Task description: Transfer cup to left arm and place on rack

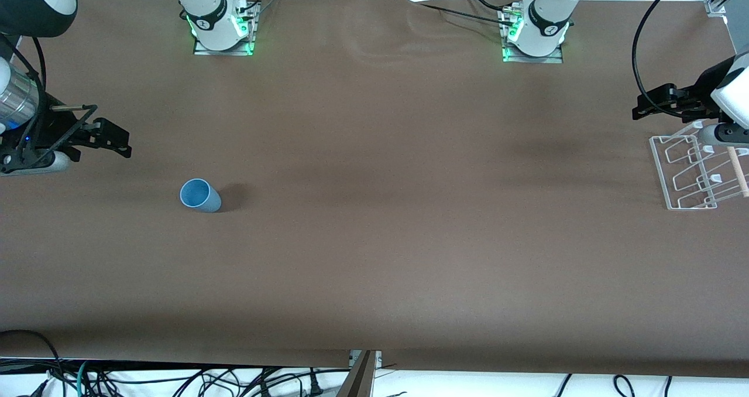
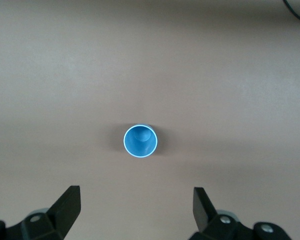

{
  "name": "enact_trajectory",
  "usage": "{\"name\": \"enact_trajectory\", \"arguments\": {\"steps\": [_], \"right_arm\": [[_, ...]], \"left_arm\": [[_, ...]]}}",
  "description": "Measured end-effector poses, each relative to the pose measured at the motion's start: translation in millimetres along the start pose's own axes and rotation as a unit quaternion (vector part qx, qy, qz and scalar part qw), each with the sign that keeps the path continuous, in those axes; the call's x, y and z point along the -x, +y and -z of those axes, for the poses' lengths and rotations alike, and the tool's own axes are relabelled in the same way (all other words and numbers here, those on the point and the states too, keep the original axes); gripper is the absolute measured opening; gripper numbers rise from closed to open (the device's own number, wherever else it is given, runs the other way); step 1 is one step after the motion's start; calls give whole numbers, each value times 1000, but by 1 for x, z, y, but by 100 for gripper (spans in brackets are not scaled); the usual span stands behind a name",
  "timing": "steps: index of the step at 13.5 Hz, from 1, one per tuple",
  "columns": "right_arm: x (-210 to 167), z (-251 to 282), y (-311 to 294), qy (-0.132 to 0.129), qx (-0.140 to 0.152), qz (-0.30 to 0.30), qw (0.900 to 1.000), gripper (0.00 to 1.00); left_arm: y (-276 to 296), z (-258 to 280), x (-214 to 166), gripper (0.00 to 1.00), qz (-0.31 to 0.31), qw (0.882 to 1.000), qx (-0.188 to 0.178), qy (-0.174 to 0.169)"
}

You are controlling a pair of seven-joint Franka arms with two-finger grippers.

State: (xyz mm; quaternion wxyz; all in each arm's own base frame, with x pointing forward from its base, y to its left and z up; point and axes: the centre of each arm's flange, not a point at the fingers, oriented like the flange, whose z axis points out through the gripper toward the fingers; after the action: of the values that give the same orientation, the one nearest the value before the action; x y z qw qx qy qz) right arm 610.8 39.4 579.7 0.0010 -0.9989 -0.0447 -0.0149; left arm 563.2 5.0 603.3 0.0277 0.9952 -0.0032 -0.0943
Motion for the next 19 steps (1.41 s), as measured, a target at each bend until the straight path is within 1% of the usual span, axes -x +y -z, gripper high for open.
{"name": "enact_trajectory", "arguments": {"steps": [2, 8, 10, 14, 15, 17, 18, 19], "right_arm": [[-3, -4, 3, 2, 0, -3, 1000, 100], [-7, -13, 3, -3, 0, -2, 1000, 100], [-9, -30, -1, -21, -1, 3, 1000, 100], [-11, -74, -21, -84, -3, 31, 996, 100], [-12, -84, -28, -94, -4, 40, 995, 100], [-18, -114, -29, -111, -5, 58, 992, 100], [-22, -133, -25, -115, -6, 61, 991, 100], [-25, -153, -17, -112, -5, 64, 992, 100]], "left_arm": [[0, 0, 0, 100, 0, 1000, 0, 0], [0, 0, 0, 100, 0, 1000, 0, 0], [0, 0, 0, 100, 0, 1000, 0, 0], [0, 0, 0, 100, 0, 1000, 0, 0], [0, 0, 0, 100, 0, 1000, 0, 0], [0, 0, 0, 100, 0, 1000, 0, 0], [0, 0, 0, 100, 0, 1000, 0, 0], [0, 0, 0, 100, 0, 1000, 0, 0]]}}
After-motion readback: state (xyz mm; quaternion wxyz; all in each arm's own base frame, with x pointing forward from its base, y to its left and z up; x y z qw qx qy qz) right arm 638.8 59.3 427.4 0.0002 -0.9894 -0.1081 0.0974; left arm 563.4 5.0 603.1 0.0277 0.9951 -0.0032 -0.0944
